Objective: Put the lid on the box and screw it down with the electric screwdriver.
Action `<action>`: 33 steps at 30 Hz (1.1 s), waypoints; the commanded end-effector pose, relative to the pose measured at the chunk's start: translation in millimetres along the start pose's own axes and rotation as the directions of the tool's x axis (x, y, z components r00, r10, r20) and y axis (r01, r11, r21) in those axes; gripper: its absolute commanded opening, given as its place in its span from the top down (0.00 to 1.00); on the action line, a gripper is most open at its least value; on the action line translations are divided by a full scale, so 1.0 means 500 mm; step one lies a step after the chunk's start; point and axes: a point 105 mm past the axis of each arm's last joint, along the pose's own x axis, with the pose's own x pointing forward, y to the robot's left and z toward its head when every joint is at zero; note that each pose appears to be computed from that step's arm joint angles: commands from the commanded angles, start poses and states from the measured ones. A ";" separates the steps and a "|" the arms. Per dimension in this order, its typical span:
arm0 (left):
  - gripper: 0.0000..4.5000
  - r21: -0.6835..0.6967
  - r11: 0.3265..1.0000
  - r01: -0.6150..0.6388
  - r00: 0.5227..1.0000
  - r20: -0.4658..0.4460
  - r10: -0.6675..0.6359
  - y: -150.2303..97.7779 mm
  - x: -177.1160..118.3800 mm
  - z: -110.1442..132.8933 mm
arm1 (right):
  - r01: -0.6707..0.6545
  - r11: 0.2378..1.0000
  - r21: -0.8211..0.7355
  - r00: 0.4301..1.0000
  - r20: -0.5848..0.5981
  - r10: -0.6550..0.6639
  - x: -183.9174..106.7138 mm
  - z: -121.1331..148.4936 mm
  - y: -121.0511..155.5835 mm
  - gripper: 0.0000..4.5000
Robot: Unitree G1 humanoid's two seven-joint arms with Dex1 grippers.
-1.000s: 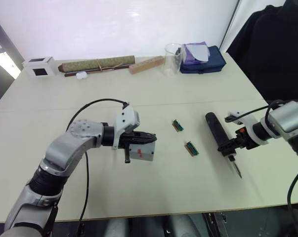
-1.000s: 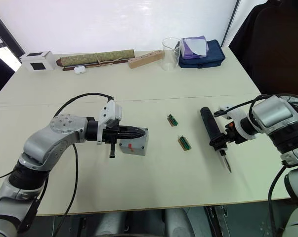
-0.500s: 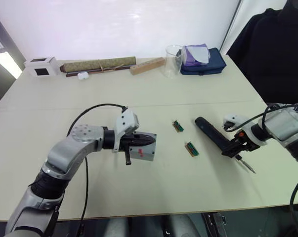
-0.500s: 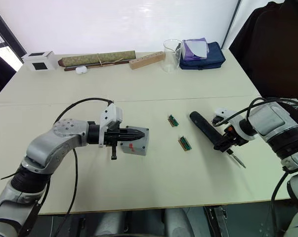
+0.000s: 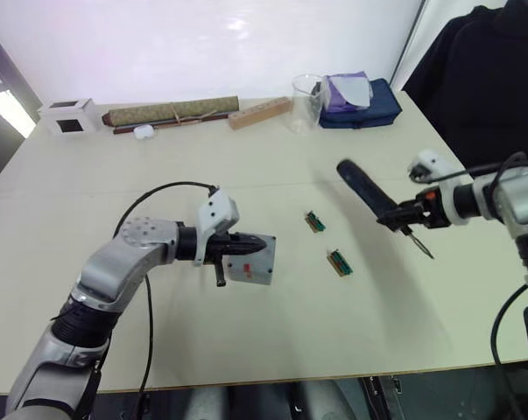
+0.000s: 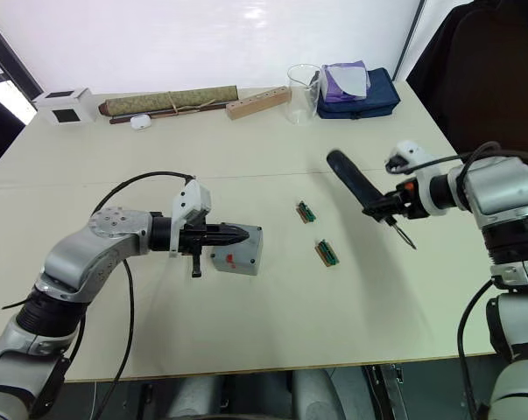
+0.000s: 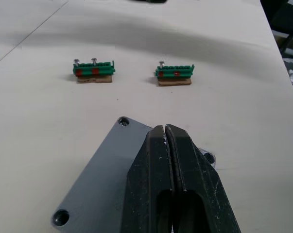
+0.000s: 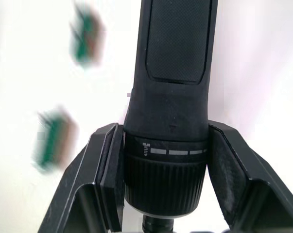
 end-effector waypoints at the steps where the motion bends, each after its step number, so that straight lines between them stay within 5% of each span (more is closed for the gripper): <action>1: 1.00 0.007 0.999 -0.039 0.997 0.060 0.039 0.024 -0.023 0.036 | -0.133 0.990 -0.038 0.898 0.417 0.137 -0.058 0.117 0.081 0.53; 5: 1.00 -0.013 0.997 -0.074 0.995 0.062 0.074 0.051 -0.043 0.043 | -0.226 0.971 -0.077 0.627 0.751 0.206 -0.063 0.157 0.184 0.53; 11: 1.00 -0.015 0.997 -0.074 0.997 0.029 0.074 0.055 -0.056 0.035 | -0.266 0.958 -0.110 0.481 0.845 0.231 -0.037 0.155 0.278 0.53; 25: 1.00 -0.013 0.999 -0.042 0.987 -0.154 0.040 0.028 -0.024 -0.076 | -0.060 0.973 -0.223 0.494 0.840 0.224 0.067 0.109 0.357 0.53; 33: 1.00 -0.026 0.999 -0.047 0.992 -0.120 0.044 0.030 -0.011 -0.073 | 0.022 0.971 -0.237 0.525 0.830 0.190 0.122 0.066 0.363 0.53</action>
